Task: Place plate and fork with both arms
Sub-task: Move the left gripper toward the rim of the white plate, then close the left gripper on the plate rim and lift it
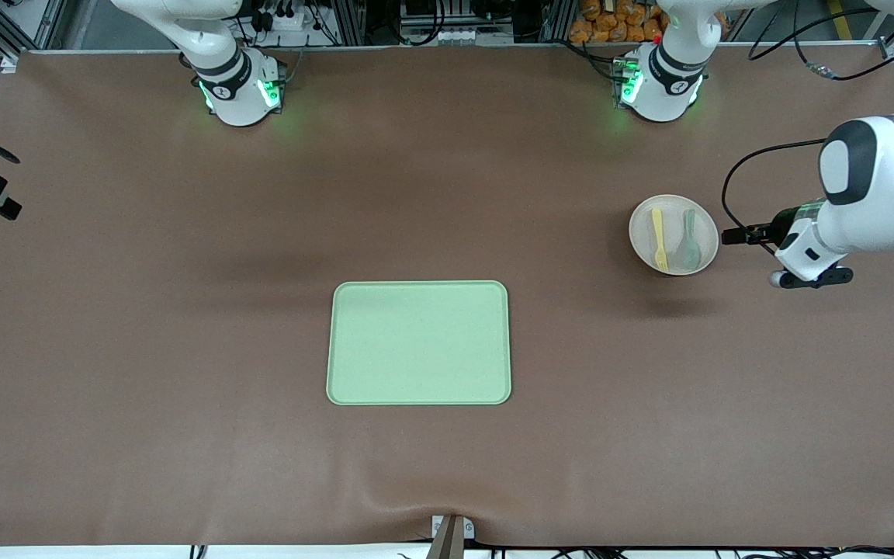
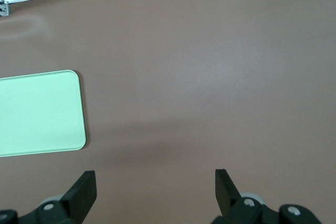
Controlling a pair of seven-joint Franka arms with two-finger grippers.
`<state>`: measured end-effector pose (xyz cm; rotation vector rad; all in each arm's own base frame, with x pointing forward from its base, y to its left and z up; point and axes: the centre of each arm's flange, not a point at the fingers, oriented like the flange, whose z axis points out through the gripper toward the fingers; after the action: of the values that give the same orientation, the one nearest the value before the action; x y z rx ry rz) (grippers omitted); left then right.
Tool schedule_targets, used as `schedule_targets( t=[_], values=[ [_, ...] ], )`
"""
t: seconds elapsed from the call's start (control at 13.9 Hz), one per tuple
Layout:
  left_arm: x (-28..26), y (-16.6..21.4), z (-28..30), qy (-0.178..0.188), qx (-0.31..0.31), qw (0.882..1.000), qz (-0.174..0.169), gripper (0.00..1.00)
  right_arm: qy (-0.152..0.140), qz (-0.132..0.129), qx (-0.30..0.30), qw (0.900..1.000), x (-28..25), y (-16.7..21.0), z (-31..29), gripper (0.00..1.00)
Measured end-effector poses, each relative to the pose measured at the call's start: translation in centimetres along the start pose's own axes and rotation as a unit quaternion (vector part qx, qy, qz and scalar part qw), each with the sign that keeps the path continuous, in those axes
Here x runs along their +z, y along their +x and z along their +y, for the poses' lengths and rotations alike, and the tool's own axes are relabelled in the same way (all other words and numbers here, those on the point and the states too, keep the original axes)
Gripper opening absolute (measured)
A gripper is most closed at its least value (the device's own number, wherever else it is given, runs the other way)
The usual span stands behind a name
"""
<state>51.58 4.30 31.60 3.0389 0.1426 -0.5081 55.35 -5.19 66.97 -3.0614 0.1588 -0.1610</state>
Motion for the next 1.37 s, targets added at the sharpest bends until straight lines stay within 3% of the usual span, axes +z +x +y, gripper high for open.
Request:
schedule_targets(
  t=[0.5,1.37],
  values=[
    [7.8,1.9,-1.5,-0.004,-0.013,0.999,-0.046,1.00,0.000,0.000,0.000,1.000,0.0,0.0,0.0,1.00],
    [13.2,1.8,-3.7,-0.012,0.002,0.997,-0.080,1.00,0.000,0.000,0.000,1.000,0.0,0.0,0.0,1.00]
  ],
)
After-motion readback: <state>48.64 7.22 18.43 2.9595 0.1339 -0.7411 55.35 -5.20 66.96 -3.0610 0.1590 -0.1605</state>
